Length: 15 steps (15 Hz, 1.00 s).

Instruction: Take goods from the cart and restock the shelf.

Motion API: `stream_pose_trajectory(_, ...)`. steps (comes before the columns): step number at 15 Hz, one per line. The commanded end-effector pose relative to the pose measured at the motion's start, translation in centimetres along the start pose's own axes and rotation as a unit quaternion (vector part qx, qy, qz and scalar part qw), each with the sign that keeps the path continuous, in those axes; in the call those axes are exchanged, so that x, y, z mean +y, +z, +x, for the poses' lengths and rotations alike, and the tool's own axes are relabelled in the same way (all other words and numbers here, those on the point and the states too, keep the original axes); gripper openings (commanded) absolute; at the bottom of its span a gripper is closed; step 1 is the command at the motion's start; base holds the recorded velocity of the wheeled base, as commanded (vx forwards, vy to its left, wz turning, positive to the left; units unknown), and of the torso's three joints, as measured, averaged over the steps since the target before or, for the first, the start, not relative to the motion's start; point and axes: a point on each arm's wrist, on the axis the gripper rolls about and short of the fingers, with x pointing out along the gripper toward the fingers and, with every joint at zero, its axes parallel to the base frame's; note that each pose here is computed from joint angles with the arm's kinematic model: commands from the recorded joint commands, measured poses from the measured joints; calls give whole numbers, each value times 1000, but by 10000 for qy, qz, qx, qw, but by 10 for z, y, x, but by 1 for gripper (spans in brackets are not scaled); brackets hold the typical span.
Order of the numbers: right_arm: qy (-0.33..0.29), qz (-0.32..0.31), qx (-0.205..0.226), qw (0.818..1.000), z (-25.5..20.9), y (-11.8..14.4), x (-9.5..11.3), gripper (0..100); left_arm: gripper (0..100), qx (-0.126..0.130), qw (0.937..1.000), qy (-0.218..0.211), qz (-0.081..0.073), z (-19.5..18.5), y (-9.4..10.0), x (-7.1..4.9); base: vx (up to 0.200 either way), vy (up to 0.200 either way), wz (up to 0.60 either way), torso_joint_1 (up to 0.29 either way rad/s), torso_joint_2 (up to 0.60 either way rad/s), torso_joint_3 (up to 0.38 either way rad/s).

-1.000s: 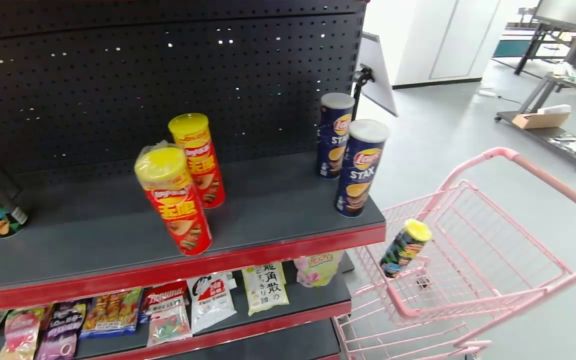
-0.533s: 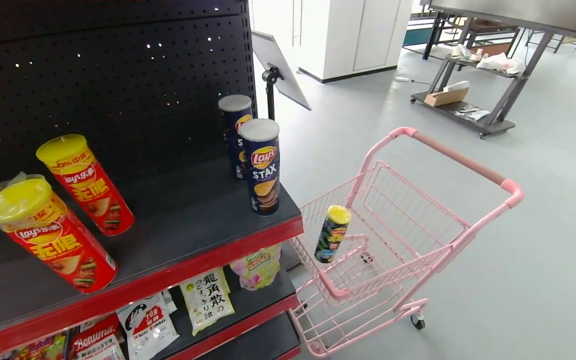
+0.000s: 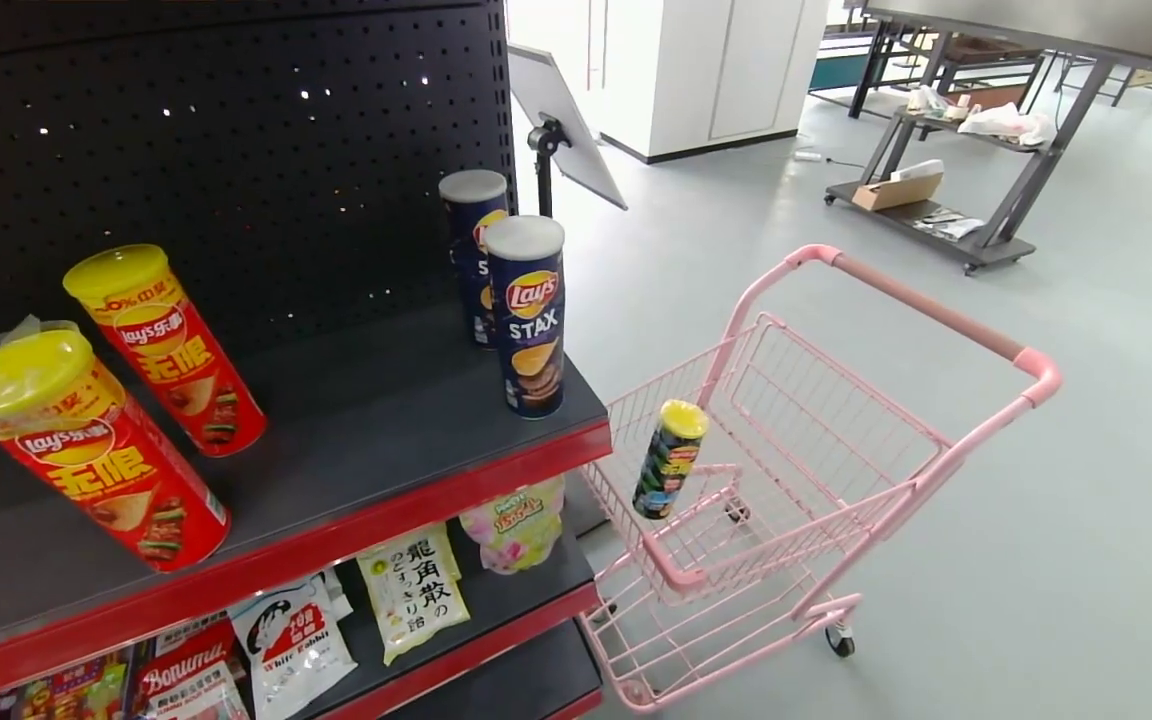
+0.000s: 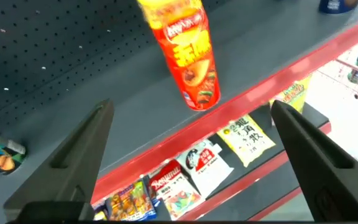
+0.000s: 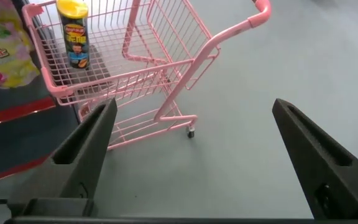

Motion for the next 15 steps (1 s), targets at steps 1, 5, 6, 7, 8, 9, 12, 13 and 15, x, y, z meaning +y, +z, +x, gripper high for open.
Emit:
stream_pose_trajectory(1, 2, -12, 13, 10000, 0, -1, 0, 100, 100, -121, 9999, -26, -14, -5, -5, 0, 0, 0, 0, -154, 334, 203)
stream_pose_trajectory(5, 4, -12, 20, 10000, 0, -5, 1, 100, 100, -119, 9999, -43, -12, -4, -5, 0, 0, 0, 0, -146, 342, 199)
stream_pose_trajectory(6, 4, -28, 20, 10000, 0, -6, 1, 100, 100, -126, 9999, -41, -13, -4, -5, 0, 0, 0, 0, -144, 339, 203)
stream_pose_trajectory(7, 4, -58, 20, 10000, 0, -6, 1, 100, 100, -126, 9999, -41, -13, -4, -5, 0, 0, 0, 0, -149, 359, 207)
stream_pose_trajectory(8, 4, -89, 20, 10000, 0, -6, 1, 100, 100, -111, 9999, -46, -10, -4, -5, 0, 0, 0, 0, -134, 334, 222)
stream_pose_trajectory(9, 4, -89, 20, 10000, 0, -6, 1, 100, 100, -101, 9999, -65, -7, -4, -5, 0, 0, 0, 0, -134, 369, 212)
stream_pose_trajectory(12, -9, -87, 31, 10000, 0, -7, 1, 100, 100, -66, 9999, -155, 7, -2, -7, -1, 0, 0, 0, -150, 352, 217)
stream_pose_trajectory(13, -8, -88, 39, 10000, 0, -7, 1, 100, 100, -66, 9998, -179, 9, -2, -8, -1, 0, 0, 0, -144, 364, 217)
stream_pose_trajectory(15, -8, -88, 39, 10000, 0, -7, 1, 100, 100, -66, 9998, -179, 9, -2, -8, -1, 0, 0, 600, -149, 364, 224)
